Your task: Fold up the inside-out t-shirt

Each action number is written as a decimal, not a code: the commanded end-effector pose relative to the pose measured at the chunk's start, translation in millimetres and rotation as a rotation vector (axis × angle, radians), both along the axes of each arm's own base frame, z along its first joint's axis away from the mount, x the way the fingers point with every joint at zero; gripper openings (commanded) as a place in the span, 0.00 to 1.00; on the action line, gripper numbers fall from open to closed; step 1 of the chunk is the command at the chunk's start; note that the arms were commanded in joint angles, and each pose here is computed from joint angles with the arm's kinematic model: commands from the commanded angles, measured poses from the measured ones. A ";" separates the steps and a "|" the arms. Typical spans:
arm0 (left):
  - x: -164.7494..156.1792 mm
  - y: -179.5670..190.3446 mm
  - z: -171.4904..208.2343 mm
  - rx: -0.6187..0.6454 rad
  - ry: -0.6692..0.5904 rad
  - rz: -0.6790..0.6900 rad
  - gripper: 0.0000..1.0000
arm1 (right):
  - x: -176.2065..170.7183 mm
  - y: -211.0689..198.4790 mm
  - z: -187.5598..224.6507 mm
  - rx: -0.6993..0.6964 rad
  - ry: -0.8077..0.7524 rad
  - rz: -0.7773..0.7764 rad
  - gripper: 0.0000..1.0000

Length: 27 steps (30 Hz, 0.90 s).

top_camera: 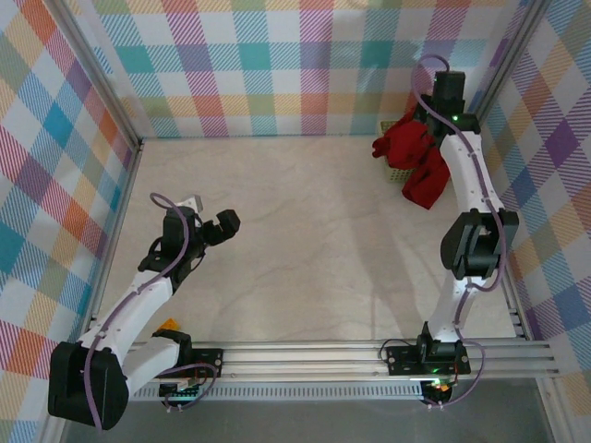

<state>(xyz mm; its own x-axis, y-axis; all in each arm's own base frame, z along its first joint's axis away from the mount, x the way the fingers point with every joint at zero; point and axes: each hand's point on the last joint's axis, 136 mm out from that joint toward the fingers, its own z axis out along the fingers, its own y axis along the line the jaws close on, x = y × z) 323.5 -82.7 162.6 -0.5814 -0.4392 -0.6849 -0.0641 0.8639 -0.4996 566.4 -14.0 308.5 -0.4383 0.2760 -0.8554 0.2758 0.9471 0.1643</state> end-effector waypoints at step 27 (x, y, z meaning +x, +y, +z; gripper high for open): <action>-21.8 22.1 25.8 0.011 -0.021 0.124 1.00 | -148.0 277.8 93.2 -0.022 -0.220 0.902 0.00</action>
<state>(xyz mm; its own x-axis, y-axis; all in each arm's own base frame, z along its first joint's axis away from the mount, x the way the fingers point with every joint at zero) 306.9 -70.1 185.7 -0.5359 -0.4822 -0.6930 -0.1064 0.8529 -0.5111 426.8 249.0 450.3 -0.2101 -0.0647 -0.9755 -0.5303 0.8458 0.0581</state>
